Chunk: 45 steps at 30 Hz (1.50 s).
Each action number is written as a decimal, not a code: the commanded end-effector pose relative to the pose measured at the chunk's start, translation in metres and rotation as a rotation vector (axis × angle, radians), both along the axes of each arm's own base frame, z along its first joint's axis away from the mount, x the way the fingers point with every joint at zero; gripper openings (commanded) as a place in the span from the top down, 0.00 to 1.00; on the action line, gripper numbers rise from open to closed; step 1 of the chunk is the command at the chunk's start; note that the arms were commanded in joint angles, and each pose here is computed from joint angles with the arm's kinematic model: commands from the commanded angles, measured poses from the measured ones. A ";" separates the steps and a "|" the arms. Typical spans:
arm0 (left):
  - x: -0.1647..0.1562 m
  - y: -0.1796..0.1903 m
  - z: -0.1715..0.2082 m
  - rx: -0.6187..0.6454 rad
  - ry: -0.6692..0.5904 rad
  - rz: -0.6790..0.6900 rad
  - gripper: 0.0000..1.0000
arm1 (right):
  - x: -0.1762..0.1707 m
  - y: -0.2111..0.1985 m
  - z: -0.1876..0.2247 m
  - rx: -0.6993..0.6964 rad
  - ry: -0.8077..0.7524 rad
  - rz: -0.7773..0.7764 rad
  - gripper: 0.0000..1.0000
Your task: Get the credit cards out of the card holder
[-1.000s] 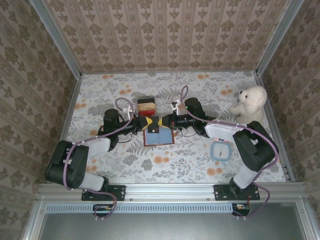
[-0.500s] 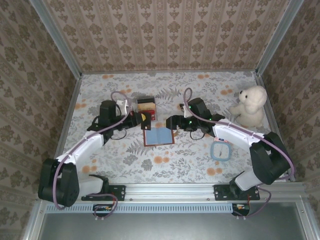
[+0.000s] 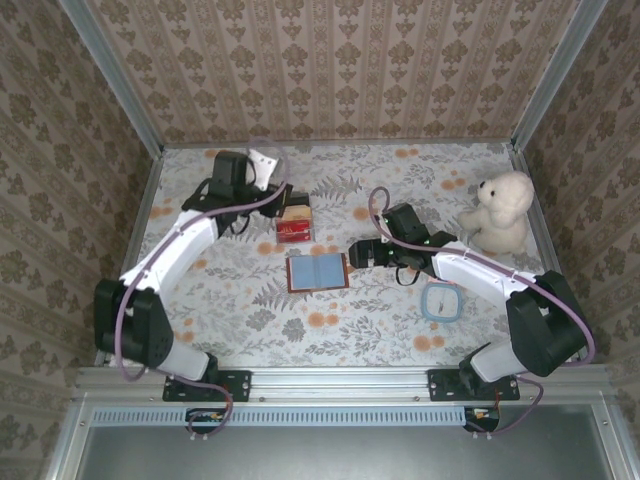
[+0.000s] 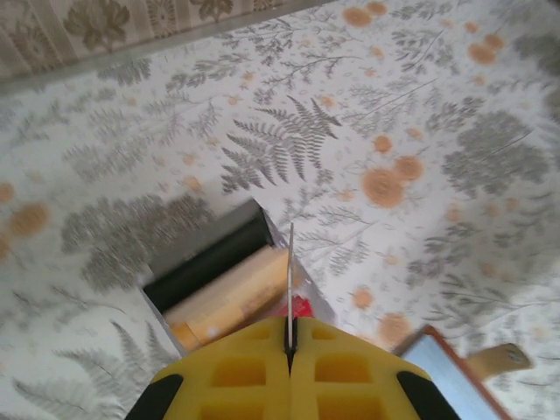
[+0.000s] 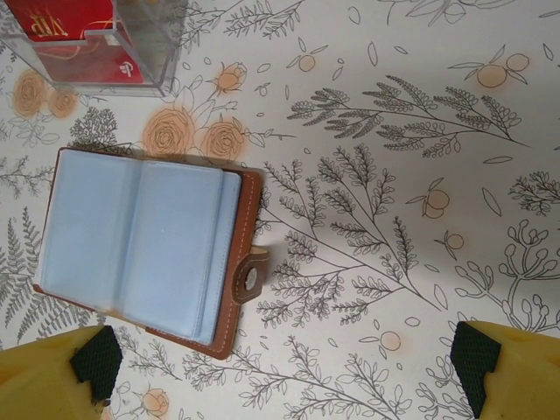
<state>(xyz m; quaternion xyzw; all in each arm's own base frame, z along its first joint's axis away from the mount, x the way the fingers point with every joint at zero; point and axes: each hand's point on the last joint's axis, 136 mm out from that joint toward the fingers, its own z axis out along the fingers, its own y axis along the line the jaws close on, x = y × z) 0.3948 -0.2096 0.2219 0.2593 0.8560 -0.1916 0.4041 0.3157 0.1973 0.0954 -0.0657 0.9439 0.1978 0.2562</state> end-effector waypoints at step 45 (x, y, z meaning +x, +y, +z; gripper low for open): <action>0.061 -0.017 -0.107 0.676 -0.083 -0.851 1.00 | -0.001 -0.010 0.021 0.212 0.017 -0.035 0.00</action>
